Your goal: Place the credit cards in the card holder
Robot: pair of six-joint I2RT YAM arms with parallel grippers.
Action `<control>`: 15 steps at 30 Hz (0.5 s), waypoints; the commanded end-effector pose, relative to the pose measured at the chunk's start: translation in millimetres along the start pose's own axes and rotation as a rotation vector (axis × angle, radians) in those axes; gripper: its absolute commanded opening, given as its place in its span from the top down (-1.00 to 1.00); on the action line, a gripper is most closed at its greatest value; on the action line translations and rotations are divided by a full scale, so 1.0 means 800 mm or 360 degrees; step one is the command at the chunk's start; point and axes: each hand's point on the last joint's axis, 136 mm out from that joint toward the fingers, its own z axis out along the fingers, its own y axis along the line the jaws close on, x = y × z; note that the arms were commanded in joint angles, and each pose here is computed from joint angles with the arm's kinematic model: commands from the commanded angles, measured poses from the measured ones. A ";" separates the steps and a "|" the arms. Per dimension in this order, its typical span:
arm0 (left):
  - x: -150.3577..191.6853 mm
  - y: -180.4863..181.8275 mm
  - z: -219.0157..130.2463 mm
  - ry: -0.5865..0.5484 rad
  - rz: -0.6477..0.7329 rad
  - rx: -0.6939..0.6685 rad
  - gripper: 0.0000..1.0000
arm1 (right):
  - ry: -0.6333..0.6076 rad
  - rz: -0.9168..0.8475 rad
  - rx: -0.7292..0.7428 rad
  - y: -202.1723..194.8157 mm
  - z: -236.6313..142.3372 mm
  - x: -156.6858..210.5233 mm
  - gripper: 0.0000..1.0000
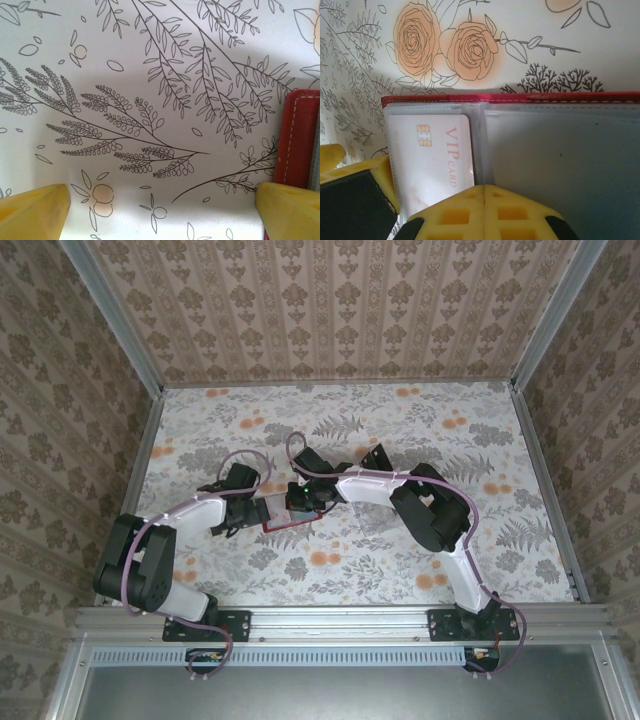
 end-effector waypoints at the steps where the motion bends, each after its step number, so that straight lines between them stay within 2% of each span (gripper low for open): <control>1: -0.020 -0.005 -0.022 -0.0065 0.0008 0.0039 -1.00 | -0.0033 -0.0020 -0.0117 0.030 -0.028 -0.007 0.76; 5: -0.035 -0.001 -0.045 -0.0140 -0.0019 0.0047 -1.00 | -0.0077 -0.0051 -0.0098 0.030 -0.047 -0.014 0.56; 11: -0.053 0.005 -0.068 -0.0219 -0.0066 0.0065 -1.00 | -0.0092 -0.0061 -0.0058 0.019 -0.053 -0.016 0.56; 15: -0.059 0.004 -0.073 -0.0236 -0.0071 0.0075 -1.00 | -0.0092 -0.0052 -0.0063 0.018 -0.049 -0.016 0.67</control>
